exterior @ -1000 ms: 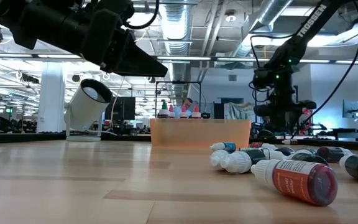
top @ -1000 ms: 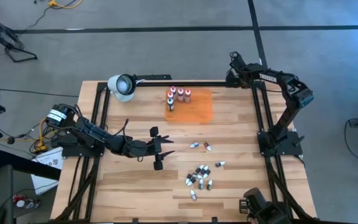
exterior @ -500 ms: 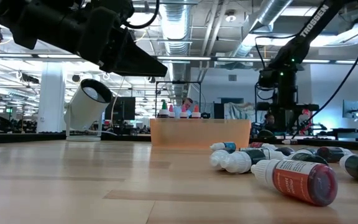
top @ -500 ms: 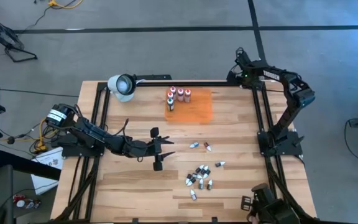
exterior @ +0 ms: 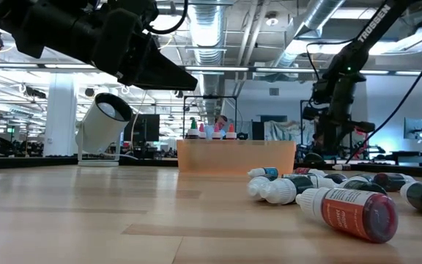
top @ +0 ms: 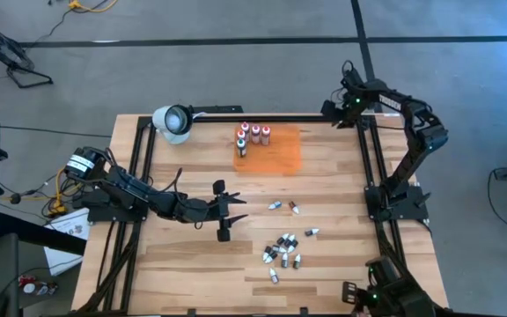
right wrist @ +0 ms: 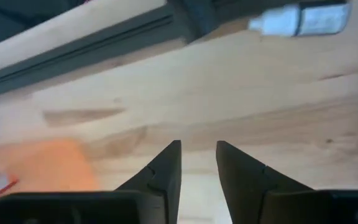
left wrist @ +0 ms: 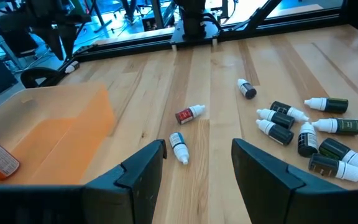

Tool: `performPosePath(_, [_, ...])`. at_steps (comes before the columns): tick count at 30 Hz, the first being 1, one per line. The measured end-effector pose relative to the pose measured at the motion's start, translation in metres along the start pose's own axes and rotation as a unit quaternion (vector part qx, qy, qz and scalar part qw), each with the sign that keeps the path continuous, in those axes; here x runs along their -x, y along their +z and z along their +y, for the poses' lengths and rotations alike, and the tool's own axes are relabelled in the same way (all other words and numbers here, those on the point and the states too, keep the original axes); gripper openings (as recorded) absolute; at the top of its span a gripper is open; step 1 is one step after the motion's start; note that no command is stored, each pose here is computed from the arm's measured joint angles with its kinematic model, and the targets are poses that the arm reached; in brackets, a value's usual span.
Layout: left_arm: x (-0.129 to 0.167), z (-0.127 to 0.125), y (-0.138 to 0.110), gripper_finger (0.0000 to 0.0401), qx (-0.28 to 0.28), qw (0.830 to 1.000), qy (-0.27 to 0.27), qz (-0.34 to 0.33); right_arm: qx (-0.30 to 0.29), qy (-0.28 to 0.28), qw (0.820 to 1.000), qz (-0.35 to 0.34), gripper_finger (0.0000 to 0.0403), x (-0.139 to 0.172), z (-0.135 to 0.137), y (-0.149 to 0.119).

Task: Pick & Place food coloring
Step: Put the black small food coloring bottle into the orange bin

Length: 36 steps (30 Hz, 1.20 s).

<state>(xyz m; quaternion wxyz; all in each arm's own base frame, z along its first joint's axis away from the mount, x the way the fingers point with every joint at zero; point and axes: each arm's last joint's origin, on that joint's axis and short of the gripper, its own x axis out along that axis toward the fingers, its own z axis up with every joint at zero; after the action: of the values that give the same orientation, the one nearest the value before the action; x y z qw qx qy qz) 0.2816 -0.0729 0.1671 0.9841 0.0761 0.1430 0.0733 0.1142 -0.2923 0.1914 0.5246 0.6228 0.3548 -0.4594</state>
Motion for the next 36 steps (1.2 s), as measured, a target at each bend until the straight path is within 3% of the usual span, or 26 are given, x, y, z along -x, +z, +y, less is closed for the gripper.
performPosePath(9, [0.000, 0.000, 0.000, 0.0186, 0.000, 1.000, 0.000, 0.000, -0.014, 0.038, 0.997, -0.059, 0.0092, 0.003, 0.010, 0.012])
performPosePath(17, [0.000, 0.000, 0.000, 0.0186, 0.000, 1.000, 0.000, 0.000, -0.058, -0.046, 0.993, -0.088, 0.0092, -0.001, -0.003, 0.011])
performPosePath(25, [0.000, 0.000, 0.000, 0.0186, 0.000, 1.000, 0.000, 0.000, -0.092, -0.085, 0.979, -0.162, 0.0090, -0.002, 0.000, 0.015])
performPosePath(36, [0.000, 0.000, 0.000, 0.0186, 0.004, 1.000, -0.003, 0.000, -0.094, -0.121, 0.966, -0.210, 0.0016, -0.011, 0.002, 0.011])
